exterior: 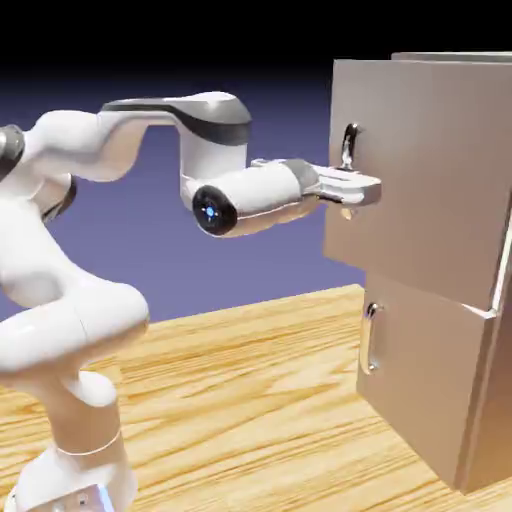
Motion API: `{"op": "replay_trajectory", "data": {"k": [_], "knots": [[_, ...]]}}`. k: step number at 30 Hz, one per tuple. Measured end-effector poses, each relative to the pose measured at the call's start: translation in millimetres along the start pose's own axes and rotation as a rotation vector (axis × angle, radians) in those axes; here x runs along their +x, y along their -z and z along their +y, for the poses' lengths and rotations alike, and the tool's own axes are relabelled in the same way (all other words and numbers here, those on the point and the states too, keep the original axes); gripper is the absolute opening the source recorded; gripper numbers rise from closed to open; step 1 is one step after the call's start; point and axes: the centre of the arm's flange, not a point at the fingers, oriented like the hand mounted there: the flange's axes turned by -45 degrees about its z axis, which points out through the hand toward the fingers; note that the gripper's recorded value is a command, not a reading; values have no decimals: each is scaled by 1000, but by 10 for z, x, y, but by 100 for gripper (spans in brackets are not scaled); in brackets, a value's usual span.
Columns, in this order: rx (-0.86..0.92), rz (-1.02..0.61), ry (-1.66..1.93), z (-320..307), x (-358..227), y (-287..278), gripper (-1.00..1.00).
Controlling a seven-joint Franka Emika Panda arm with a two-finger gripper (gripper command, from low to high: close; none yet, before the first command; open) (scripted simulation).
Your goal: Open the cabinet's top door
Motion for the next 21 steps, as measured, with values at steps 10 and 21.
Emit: {"op": "replay_trajectory", "data": {"k": [10,21], "knots": [[-289,0,0,-518,0,654,-100],[-595,0,0,-1245,0,1155,-100]]}}
